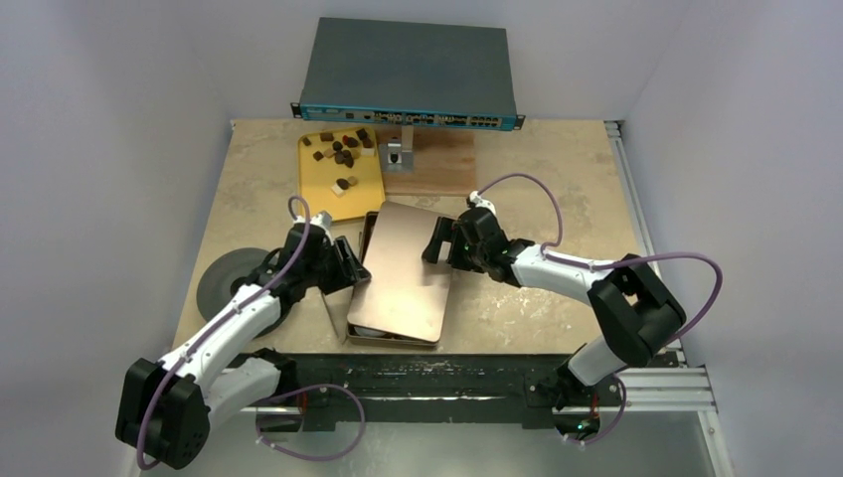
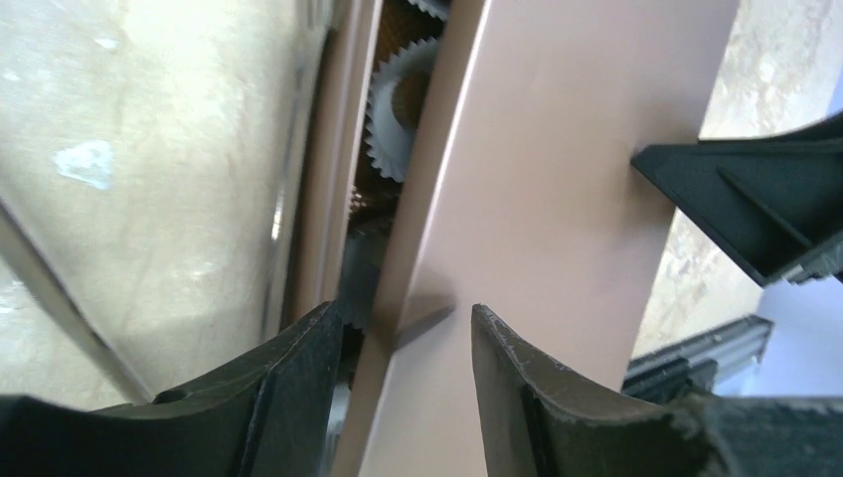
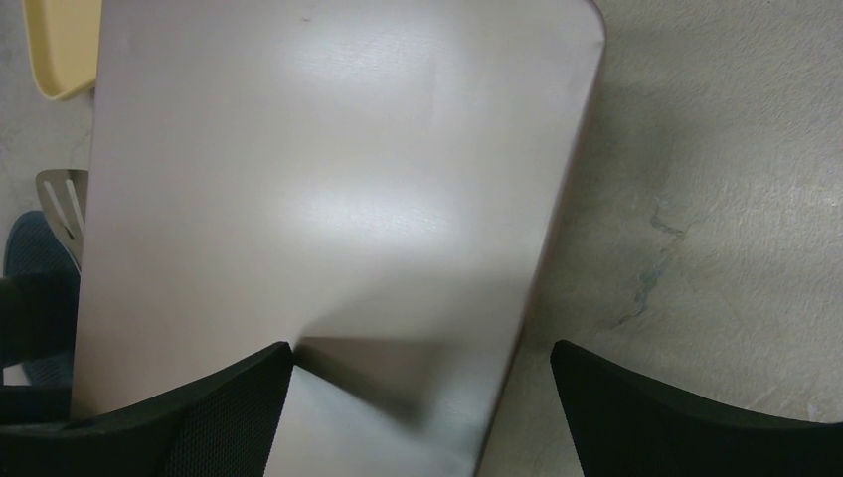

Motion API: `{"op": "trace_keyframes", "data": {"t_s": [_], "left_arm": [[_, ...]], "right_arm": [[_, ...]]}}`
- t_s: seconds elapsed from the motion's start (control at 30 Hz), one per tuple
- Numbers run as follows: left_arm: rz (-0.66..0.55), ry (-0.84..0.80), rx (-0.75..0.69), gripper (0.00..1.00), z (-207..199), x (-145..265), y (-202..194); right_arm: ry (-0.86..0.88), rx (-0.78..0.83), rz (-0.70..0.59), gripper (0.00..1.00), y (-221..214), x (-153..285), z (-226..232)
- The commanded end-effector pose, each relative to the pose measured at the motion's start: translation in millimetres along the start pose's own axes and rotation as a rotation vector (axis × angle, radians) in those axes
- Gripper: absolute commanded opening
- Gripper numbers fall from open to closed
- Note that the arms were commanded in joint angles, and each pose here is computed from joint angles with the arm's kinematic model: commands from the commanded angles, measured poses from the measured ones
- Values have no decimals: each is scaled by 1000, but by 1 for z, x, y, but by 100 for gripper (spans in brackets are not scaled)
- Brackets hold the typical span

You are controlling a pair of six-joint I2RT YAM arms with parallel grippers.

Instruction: Pack the chocolate

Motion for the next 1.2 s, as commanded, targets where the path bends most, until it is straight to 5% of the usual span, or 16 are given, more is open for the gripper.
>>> {"op": "trace_keyframes", "data": {"t_s": [0.0, 0.53, 0.77, 1.0, 1.17], "left_arm": [[-76, 72, -29, 50, 7, 9, 20], [-152, 145, 66, 55, 6, -9, 71], [-210, 212, 190, 42, 26, -20, 103], [-110, 272, 202, 10, 36, -46, 96], [-79, 278, 186, 0, 31, -54, 90]], "right_arm": [[0, 31, -25, 97, 8, 3, 9], [-38, 105, -9, 97, 5, -1, 16], [-43, 113, 6, 97, 0, -2, 14], [-48, 128, 4, 97, 2, -2, 16], [-55, 133, 1, 97, 4, -1, 15]]}}
Point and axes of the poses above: each gripper's point midway between its finger pads, its own x axis back along the fingers, its own z axis along the line the jaws close on, y = z × x, the point moved 1 cm from there along x, back along the fingers, and after that the axes turned 8 degrees about -x, right-handed, at the moved point
